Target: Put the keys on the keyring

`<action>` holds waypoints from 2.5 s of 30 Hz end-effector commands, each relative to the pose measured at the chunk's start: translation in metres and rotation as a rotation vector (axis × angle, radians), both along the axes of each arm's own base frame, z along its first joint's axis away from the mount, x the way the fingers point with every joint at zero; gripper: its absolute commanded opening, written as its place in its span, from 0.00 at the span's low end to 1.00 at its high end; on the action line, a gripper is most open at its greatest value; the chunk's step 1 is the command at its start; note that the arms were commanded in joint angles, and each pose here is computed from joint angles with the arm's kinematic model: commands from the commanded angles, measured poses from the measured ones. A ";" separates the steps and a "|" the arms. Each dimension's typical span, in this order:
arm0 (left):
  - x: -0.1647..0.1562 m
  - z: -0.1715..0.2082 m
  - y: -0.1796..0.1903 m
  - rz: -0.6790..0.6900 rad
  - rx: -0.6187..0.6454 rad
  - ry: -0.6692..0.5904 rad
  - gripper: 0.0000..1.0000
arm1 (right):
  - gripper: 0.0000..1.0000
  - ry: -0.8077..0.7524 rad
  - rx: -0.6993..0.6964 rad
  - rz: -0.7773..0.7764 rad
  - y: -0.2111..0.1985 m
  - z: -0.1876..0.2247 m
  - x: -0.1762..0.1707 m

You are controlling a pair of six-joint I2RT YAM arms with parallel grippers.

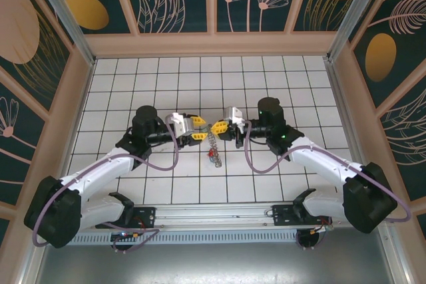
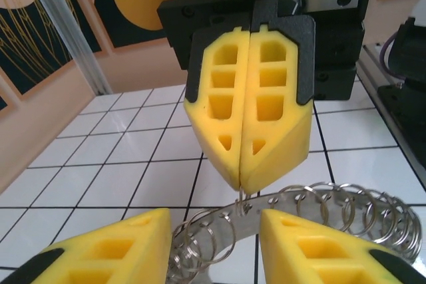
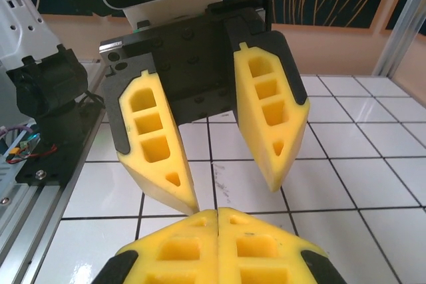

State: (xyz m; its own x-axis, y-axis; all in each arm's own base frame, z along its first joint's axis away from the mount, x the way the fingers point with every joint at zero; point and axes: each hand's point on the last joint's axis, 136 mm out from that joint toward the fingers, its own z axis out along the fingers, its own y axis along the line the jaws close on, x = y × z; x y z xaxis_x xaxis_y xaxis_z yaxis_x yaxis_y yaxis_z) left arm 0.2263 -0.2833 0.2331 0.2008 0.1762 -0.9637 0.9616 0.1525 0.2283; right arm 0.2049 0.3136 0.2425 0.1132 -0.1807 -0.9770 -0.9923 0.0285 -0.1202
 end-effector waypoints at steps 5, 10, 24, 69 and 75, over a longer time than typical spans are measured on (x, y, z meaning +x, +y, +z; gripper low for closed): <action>-0.007 0.008 -0.008 -0.042 0.008 -0.026 0.39 | 0.00 -0.097 0.063 0.072 0.010 0.032 -0.005; 0.000 0.008 -0.007 0.000 0.023 -0.045 0.32 | 0.00 -0.098 0.069 0.089 0.012 0.037 -0.006; -0.005 0.019 -0.002 0.000 0.010 -0.117 0.00 | 0.00 -0.079 0.033 0.068 0.017 0.028 -0.003; -0.014 0.032 0.007 -0.044 0.175 -0.282 0.00 | 0.22 -0.264 -0.193 0.047 0.022 0.006 0.000; -0.014 0.031 0.009 -0.025 0.175 -0.259 0.00 | 0.02 -0.266 -0.202 0.042 0.021 0.005 0.000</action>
State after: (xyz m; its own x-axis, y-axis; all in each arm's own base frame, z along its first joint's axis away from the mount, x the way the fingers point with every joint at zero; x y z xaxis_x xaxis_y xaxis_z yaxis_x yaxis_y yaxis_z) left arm 0.2175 -0.2717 0.2408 0.4021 0.3802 -0.8329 0.8876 0.0615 0.4566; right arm 0.2037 0.3329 0.2482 0.3705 -0.3447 -0.8625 -0.9258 -0.0623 -0.3728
